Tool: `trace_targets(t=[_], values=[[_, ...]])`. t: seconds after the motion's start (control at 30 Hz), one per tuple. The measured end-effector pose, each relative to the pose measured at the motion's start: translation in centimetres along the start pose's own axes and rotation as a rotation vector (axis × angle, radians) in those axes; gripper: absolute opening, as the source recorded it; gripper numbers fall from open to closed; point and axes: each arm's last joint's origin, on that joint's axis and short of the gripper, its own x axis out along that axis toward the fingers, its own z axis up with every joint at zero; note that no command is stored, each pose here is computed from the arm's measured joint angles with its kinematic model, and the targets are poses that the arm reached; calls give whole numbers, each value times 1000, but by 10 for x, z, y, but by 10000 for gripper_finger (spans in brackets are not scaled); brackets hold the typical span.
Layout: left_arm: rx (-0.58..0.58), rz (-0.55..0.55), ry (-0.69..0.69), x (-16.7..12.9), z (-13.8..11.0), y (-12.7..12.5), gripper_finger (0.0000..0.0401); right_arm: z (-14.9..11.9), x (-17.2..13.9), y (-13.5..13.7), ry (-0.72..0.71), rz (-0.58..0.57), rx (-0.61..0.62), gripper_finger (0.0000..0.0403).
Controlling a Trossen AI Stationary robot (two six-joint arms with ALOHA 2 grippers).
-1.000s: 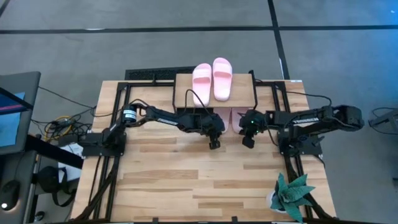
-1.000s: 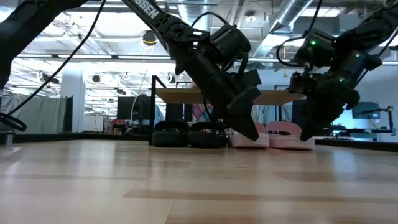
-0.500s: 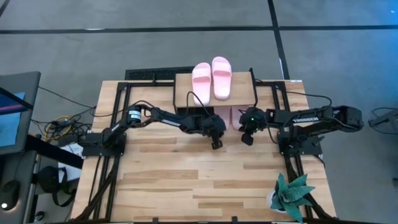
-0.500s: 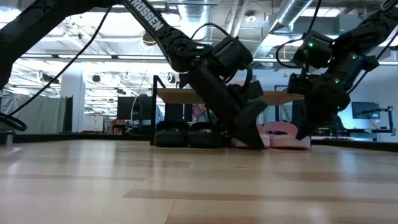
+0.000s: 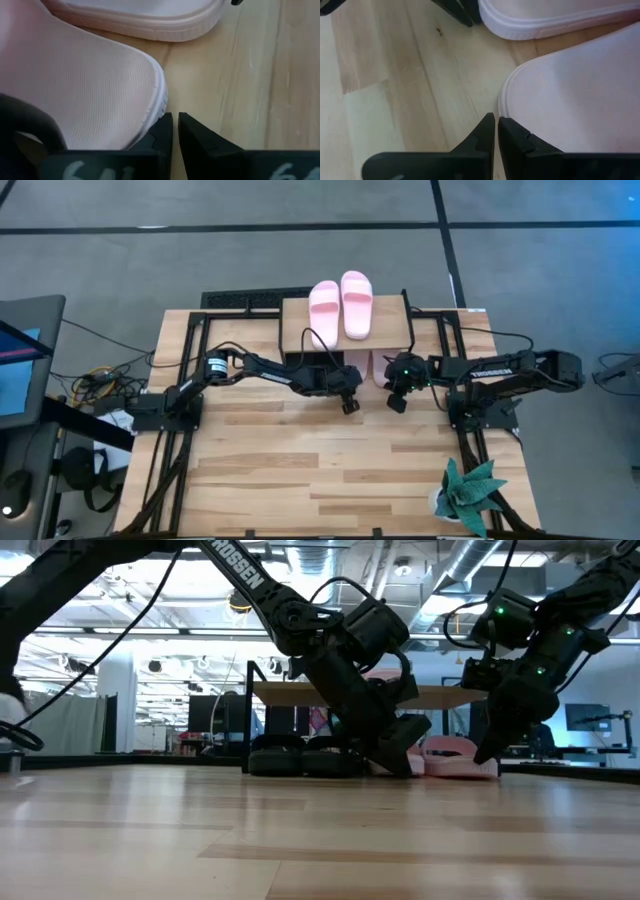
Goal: Pick and place slides into the shelf
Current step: Adjust the pink slides under the shelf, then adjust the black slides under the shelf
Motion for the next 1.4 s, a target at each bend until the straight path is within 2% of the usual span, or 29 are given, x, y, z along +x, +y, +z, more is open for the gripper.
trace_targets(t=[0.47, 0.77, 1.1, 1.27, 1.4], values=[[-26, -25, -25, 0, 3, 1, 21, 3, 0, -1, -29, -30, 15, 1], [-4, -110, -5, -2, 1, -8, 21, 2, 0, 7, -21, -16, -21, 1], [120, -122, 144, -34, 2, -19, 21, 3, 0, 20, -44, 30, -70, 1], [162, -121, 276, -48, -13, -22, 21, 8, -3, 30, -74, 84, -101, 1], [142, -114, 283, -54, -22, -23, 21, 17, -6, 39, -140, 119, -132, 1]])
